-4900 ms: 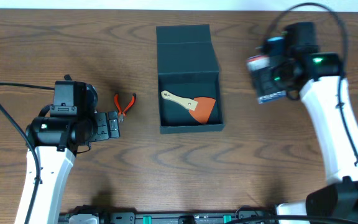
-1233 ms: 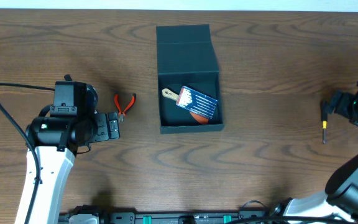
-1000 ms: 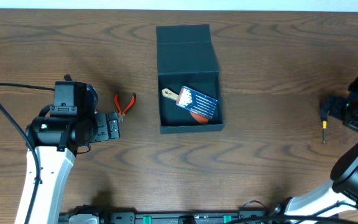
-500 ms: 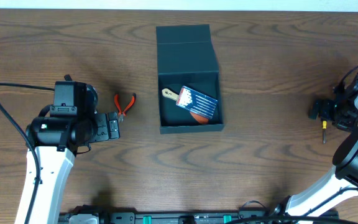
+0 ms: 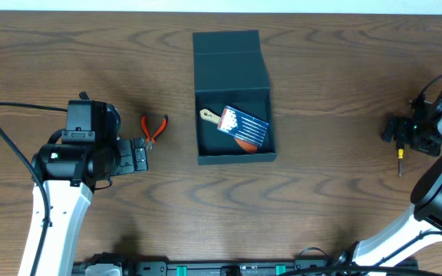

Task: Pack container
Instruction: 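Move the right gripper to the yellow screwdriver and grasp its handle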

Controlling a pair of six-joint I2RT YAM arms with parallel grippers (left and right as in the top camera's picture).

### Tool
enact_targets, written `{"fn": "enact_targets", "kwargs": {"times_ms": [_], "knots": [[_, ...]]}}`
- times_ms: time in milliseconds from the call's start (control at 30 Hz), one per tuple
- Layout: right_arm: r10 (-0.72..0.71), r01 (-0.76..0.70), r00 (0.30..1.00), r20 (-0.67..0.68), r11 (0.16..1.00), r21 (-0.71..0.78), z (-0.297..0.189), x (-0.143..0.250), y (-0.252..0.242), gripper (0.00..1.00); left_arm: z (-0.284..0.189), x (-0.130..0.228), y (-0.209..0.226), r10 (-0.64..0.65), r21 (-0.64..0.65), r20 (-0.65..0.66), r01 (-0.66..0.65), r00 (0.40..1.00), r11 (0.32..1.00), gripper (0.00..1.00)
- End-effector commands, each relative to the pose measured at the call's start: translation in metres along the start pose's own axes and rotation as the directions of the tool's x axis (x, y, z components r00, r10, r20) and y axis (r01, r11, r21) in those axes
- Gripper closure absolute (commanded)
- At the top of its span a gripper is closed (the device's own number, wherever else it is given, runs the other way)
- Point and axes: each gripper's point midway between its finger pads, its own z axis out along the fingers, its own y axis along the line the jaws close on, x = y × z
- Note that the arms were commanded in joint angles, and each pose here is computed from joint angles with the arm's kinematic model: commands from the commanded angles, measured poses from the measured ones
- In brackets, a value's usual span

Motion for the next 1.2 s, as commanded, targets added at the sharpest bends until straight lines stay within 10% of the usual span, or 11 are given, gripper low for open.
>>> {"fn": "enact_targets", "kwargs": {"times_ms": [0,667,1167], "knots": [[-0.046,0.047,0.999,0.015,0.999,-0.028,0.001,-0.005,0.008,0.02,-0.006,-0.004,-0.001,0.01,0.003,0.019,-0.01,1.0,1.0,0.02],[-0.01,0.005,0.995,-0.1,0.999,-0.052,0.035,0.019,0.009,0.05,-0.006,-0.004,-0.001,0.01,0.003,0.018,-0.01,1.0,1.0,0.02],[-0.003,-0.002,0.995,-0.103,0.999,-0.052,0.035,0.02,0.01,0.62,-0.006,-0.004,-0.001,0.01,0.003,0.018,-0.01,1.0,1.0,0.01]]}}
